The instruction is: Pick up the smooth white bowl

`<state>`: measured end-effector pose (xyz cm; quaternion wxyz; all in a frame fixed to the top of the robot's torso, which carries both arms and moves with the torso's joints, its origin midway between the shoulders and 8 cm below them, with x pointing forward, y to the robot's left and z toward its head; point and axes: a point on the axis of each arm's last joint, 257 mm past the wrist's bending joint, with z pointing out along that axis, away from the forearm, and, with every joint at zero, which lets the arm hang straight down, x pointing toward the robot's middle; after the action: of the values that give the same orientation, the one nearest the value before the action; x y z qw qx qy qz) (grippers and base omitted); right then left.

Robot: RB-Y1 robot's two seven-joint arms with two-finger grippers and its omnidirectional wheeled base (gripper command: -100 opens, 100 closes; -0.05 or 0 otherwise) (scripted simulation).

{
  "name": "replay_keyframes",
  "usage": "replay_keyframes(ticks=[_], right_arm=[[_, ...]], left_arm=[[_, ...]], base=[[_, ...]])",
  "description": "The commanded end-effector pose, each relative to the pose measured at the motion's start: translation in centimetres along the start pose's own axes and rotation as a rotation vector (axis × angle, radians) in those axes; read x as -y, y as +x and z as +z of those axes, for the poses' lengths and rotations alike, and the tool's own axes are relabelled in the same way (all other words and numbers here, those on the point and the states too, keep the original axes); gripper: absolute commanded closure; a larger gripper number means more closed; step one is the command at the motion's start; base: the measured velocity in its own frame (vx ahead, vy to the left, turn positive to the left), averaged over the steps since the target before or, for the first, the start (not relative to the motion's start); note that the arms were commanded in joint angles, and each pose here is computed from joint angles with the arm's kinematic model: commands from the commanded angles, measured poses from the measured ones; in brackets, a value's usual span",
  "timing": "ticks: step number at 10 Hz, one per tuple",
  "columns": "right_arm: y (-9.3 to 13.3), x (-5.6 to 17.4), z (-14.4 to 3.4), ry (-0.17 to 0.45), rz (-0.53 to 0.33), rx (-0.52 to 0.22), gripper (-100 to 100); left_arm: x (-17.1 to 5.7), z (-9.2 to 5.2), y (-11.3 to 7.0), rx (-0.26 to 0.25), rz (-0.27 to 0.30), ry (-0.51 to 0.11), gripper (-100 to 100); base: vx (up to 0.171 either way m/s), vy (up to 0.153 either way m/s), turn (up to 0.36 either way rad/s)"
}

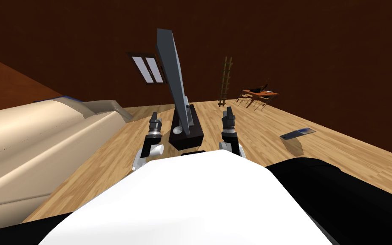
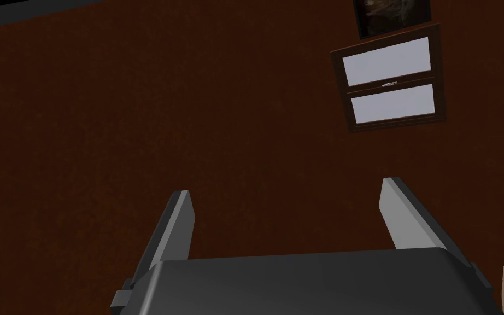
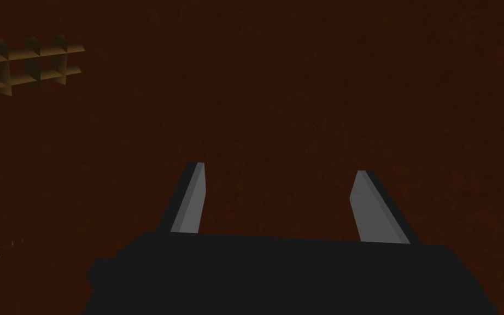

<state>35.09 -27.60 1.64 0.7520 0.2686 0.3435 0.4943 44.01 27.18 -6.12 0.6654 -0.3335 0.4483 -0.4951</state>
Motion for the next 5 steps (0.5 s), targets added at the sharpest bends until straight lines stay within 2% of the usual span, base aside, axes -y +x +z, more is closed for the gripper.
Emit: replay_keyframes(ticks=[1, 2, 3, 5], right_arm=[[0.0, 0.0, 0.0, 0.0, 0.0, 0.0, 0], [0.0, 0.0, 0.0, 0.0, 0.0, 0.0, 0], [0.0, 0.0, 0.0, 0.0, 0.0, 0.0, 0], [0.0, 0.0, 0.0, 0.0, 0.0, 0.0, 0]], left_arm=[[-2.1, 0.6, 0.8, -0.018, -0.004, -0.053, -100], [-3.3, 1.1, 1.4, -0.029, -0.008, -0.084, -100], [-3.4, 1.0, 1.4, -0.029, -0.008, -0.088, -100], [-6.0, 1.8, 2.6, -0.052, -0.017, -0.16, -100]], base=[[-0.051, 0.007, -0.008], [-0.069, 0.006, -0.013], [-0.048, 0.007, -0.004], [-0.045, 0.013, -0.011]])
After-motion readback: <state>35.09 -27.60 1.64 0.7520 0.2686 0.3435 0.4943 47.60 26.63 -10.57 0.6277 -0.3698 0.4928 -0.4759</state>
